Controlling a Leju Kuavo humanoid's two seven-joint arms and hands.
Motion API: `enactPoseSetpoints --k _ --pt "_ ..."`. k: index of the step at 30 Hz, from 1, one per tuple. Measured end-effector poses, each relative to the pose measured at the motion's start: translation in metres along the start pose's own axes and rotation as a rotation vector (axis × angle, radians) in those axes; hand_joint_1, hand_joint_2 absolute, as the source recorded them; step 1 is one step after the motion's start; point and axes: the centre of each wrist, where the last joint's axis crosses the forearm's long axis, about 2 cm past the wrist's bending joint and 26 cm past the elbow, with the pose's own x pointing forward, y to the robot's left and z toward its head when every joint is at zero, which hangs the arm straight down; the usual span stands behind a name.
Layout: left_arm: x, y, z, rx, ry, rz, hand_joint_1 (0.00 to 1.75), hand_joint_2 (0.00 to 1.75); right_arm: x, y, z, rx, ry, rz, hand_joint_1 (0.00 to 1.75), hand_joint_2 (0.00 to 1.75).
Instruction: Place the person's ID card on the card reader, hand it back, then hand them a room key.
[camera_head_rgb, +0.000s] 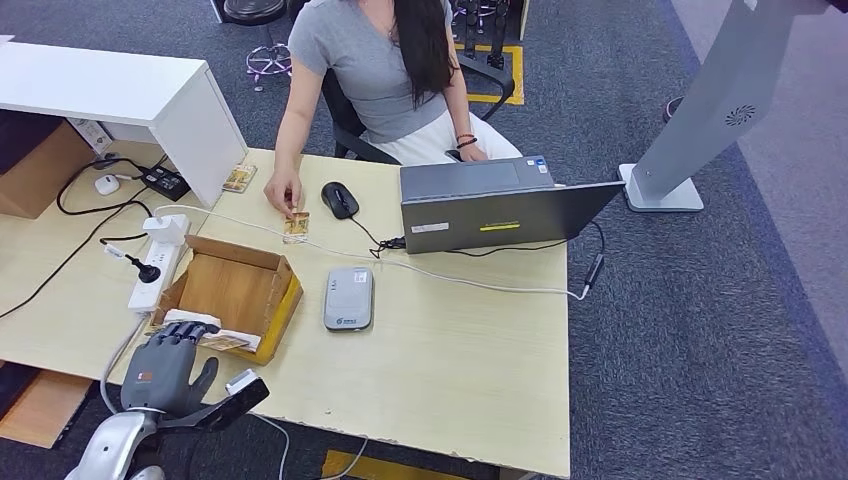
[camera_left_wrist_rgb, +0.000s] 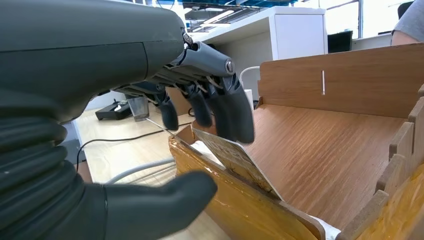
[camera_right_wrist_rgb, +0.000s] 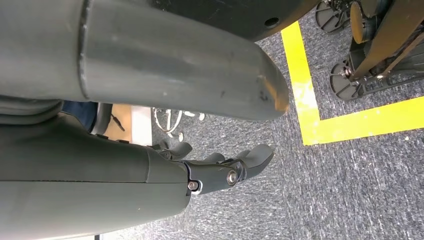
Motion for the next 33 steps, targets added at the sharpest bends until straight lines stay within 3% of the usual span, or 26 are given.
enactPoseSetpoints --k 26,33 --pt "-0.002 0.003 -0.006 0.022 -0.032 0.038 1.75 1.75 0.001 -0.001 0.0 0.003 -0.01 -0.009 0.0 0.0" --pt "-0.003 0.017 -0.028 0.108 -0.064 0.038 1.75 1.75 0.002 -0.001 0.0 0.005 -0.022 0.001 0.0 0.0"
